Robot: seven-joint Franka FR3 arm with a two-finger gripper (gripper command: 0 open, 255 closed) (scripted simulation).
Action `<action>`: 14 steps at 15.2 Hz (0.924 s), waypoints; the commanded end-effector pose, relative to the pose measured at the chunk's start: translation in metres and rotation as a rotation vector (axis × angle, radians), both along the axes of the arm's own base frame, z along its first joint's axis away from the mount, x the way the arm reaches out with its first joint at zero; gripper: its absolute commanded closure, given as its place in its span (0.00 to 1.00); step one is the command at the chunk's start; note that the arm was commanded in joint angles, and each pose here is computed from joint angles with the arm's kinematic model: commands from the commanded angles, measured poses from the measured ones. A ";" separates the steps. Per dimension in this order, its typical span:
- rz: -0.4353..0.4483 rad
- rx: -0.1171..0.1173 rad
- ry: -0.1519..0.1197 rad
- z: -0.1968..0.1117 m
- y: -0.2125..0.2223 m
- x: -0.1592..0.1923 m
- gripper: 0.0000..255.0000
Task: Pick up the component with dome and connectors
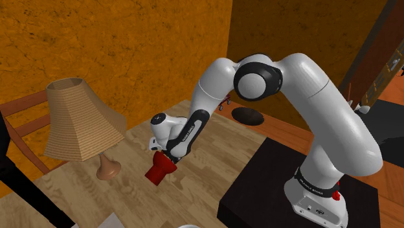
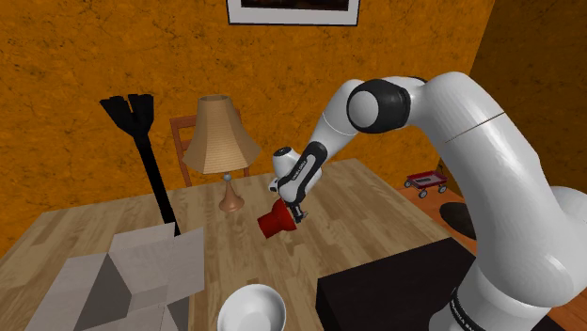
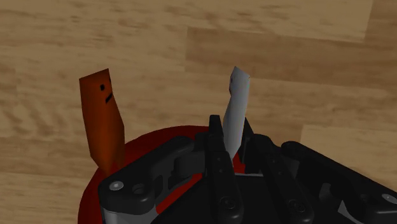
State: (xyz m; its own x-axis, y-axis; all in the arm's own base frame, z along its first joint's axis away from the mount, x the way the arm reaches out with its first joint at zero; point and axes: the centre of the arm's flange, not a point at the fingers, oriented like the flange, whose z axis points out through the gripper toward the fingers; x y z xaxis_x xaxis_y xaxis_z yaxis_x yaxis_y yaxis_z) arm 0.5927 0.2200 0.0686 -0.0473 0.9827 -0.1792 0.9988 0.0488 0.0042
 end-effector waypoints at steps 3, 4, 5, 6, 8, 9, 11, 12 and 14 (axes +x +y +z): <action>0.000 0.000 0.000 0.011 0.000 0.000 1.00; 0.000 0.000 0.000 0.016 0.000 0.000 1.00; 0.000 0.000 0.000 0.022 0.000 0.000 1.00; 0.000 0.000 0.000 0.027 0.000 0.000 1.00; 0.000 0.000 0.000 0.038 0.000 0.000 1.00; 0.000 0.000 0.000 0.043 0.000 0.000 1.00; 0.000 0.000 0.000 0.053 0.000 0.000 1.00; 0.000 0.000 0.000 0.059 0.000 0.000 1.00; 0.000 0.000 0.000 0.069 0.000 0.000 1.00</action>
